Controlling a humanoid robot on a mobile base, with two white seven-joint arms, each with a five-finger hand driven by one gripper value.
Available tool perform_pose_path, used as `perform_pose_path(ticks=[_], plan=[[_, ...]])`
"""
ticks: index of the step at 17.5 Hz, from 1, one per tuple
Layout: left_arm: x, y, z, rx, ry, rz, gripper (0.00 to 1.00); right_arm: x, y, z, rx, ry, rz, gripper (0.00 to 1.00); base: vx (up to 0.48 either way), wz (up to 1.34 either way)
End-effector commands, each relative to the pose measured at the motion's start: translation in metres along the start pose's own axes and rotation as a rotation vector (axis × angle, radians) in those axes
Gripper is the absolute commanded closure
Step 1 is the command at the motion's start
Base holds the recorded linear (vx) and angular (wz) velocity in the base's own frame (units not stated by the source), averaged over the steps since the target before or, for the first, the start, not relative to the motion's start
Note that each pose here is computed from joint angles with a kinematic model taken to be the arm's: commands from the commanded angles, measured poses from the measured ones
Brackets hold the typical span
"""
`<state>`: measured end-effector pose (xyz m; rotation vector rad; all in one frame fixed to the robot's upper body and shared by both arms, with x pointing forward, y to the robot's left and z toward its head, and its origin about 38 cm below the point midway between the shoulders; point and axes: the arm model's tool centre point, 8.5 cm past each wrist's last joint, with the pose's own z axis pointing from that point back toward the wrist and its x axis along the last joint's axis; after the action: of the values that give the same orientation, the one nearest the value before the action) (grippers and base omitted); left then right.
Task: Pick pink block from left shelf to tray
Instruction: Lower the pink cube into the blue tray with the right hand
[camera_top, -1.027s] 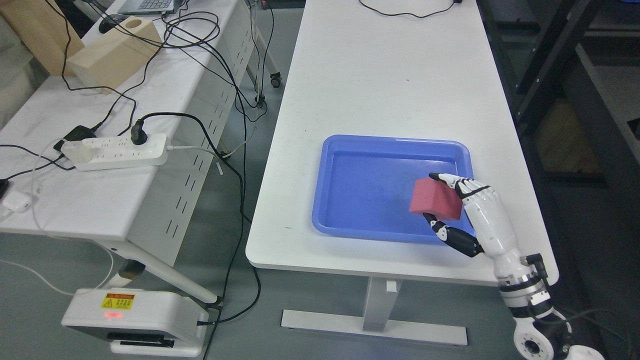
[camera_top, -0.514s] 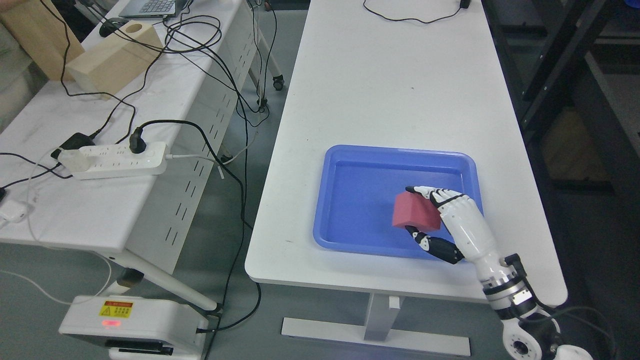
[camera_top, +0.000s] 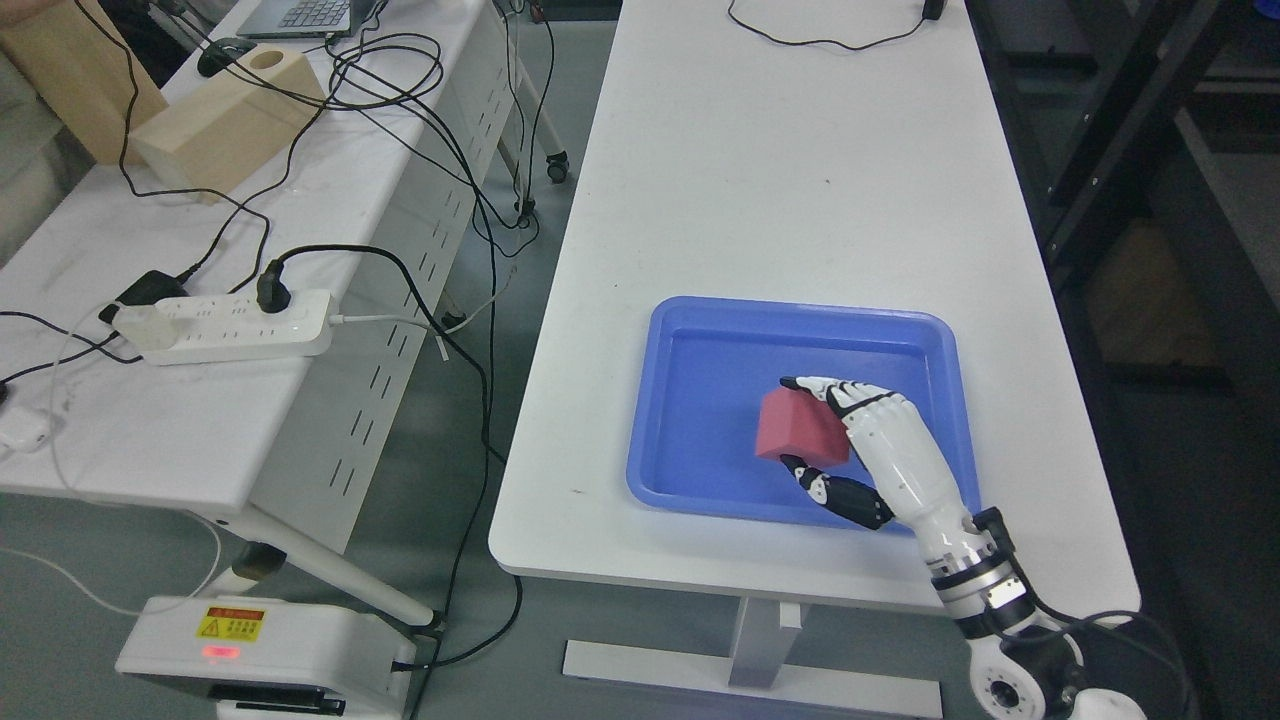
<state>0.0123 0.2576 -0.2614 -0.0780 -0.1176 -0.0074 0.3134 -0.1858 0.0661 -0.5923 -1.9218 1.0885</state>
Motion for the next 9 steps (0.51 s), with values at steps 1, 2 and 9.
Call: perform_pose_path(ticks=[1, 2, 9], plan=[[-0.0068, 0.0103, 0.0021, 0.015, 0.002, -0.002, 0.0, 0.0118, 0.0111, -0.0088, -0.004, 0.026, -0.025, 0.66, 0.011, 0.0], [-0.0068, 0.0103, 0.0021, 0.015, 0.002, -0.002, 0.0, 0.0101, 0.01, -0.0081, -0.005, 0.029, -0.022, 0.64, 0.0, 0.0], [-0.0068, 0.0103, 0.0021, 0.015, 0.002, -0.002, 0.0, 0.0073, 0.0094, -0.0052, -0.003, 0.038, -0.019, 0.51, 0.0, 0.0]])
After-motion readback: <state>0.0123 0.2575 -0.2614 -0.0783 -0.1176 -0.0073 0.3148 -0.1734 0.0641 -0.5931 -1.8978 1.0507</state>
